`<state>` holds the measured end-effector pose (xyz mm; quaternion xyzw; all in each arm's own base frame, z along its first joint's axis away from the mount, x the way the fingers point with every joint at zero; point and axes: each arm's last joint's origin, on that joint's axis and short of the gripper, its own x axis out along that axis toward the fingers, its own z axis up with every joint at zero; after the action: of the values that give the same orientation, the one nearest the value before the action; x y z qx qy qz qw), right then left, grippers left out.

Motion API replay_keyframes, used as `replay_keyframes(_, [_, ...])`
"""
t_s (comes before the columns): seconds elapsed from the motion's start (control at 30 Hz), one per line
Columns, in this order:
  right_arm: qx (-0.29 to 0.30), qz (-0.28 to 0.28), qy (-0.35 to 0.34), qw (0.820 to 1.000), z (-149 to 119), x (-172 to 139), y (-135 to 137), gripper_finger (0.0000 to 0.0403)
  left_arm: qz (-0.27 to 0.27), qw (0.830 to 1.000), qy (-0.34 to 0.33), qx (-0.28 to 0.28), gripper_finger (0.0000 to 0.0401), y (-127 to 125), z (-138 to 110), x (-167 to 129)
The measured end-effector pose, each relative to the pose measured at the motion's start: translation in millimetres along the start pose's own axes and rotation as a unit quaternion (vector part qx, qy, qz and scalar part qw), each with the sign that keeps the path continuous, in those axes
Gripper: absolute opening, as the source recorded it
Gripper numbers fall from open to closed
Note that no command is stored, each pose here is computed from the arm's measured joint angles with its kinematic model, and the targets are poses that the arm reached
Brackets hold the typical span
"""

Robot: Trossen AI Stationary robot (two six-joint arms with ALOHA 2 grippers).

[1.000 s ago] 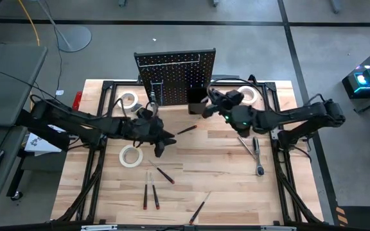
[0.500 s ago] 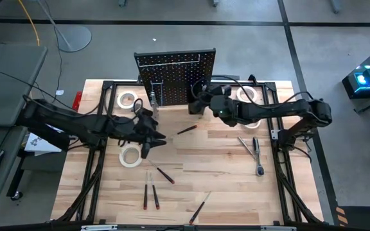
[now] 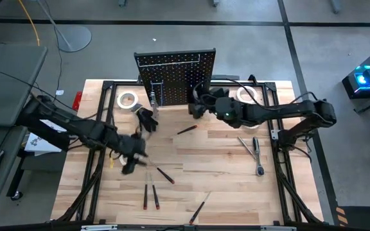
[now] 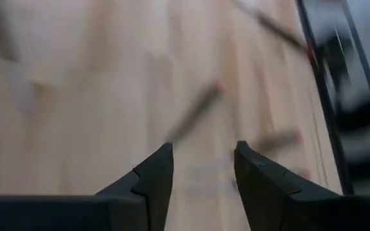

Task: Hang tools onto peg board
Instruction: Put the black nut driver into the black bin on the peg board

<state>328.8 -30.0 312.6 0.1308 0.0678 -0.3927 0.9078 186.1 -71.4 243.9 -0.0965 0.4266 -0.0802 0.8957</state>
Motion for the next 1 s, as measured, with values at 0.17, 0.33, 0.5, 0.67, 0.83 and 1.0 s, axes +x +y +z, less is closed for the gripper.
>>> replay_keyframes(0.17, [0.001,0.083,0.026,0.996,9,-30,7,0.0256,-0.059,0.980,0.091,0.169,0.0171,-25,-19,21])
replay_keyframes(0.33, [-0.010,0.122,0.066,0.990,6,-58,12,0.0256,-0.112,0.930,0.153,0.316,0.0193,-48,-31,45])
replay_keyframes(0.5, [-0.012,0.132,0.116,0.984,-4,-80,14,0.0256,-0.155,0.876,0.155,0.430,0.0206,-82,-27,64])
replay_keyframes(0.67, [-0.020,0.145,0.149,0.978,-15,-96,20,0.0256,-0.126,0.862,0.163,0.462,0.0210,-105,-23,92])
replay_keyframes(0.83, [-0.035,0.170,0.155,0.972,-20,-109,27,0.0256,-0.117,0.857,0.204,0.459,0.0210,-117,-20,123])
replay_keyframes(1.0, [-0.028,0.183,0.161,0.969,-23,-118,32,0.0256,-0.119,0.834,0.230,0.488,0.0210,-122,-21,142])
